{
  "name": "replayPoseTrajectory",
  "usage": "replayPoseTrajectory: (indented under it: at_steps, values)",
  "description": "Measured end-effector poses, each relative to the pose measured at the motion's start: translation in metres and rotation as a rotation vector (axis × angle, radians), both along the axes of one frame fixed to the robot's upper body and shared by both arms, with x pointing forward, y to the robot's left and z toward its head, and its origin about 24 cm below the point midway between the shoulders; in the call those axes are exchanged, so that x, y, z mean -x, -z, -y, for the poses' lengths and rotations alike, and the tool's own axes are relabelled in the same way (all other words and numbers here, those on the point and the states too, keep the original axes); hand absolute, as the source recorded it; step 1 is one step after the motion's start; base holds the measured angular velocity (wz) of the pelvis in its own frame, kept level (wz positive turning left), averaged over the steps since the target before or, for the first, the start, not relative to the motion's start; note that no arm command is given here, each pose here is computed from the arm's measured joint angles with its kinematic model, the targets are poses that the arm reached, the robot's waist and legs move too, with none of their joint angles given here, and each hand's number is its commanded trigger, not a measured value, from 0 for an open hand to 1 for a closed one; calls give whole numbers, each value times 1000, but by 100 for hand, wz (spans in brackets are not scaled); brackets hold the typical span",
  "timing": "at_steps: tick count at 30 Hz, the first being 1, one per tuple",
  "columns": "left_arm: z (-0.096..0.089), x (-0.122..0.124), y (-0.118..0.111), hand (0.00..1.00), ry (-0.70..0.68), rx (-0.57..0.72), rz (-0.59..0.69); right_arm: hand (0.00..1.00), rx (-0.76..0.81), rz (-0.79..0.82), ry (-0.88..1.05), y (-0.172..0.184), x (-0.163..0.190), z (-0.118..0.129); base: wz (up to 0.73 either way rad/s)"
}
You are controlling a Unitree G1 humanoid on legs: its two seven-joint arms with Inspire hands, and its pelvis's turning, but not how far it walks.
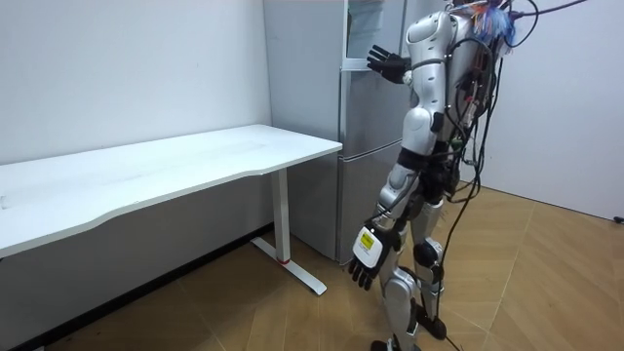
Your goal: Put the bottle in the upper fridge
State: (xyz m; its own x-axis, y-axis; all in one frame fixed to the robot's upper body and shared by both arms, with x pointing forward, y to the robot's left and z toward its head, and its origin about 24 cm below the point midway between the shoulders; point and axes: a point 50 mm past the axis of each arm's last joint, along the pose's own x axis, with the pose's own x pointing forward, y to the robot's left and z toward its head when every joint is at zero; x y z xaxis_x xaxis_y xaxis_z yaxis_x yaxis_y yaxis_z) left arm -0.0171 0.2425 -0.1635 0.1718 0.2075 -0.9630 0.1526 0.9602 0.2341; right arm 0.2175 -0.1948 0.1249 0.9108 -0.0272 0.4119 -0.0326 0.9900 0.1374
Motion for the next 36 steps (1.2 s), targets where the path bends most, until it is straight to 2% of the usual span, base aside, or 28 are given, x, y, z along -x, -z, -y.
replayPoseTrajectory:
  at_steps: [16, 22, 25, 29, 32, 36]
  values:
    - [-4, -7, -3, 0, 3, -21, 16, 0, 83, -52, -9, 27, 7, 2, 0]
    - [-4, -7, -3, 0, 3, -21, 17, 0, 166, -72, -10, 43, 8, 2, 1]
    - [-3, -5, -3, 0, 6, -19, 16, 0, 152, -202, 6, 70, 17, 4, 3]
    - [2, -6, -3, 0, 3, -5, 38, 0, 164, -575, 88, 131, 46, 14, -1]
    - [8, -3, -1, 0, -16, 10, 42, 0, 141, -608, 206, 134, 51, 26, -7]
    - [5, 0, -2, 0, -43, 4, 54, 0, 80, -583, 396, 128, 53, 46, -2]
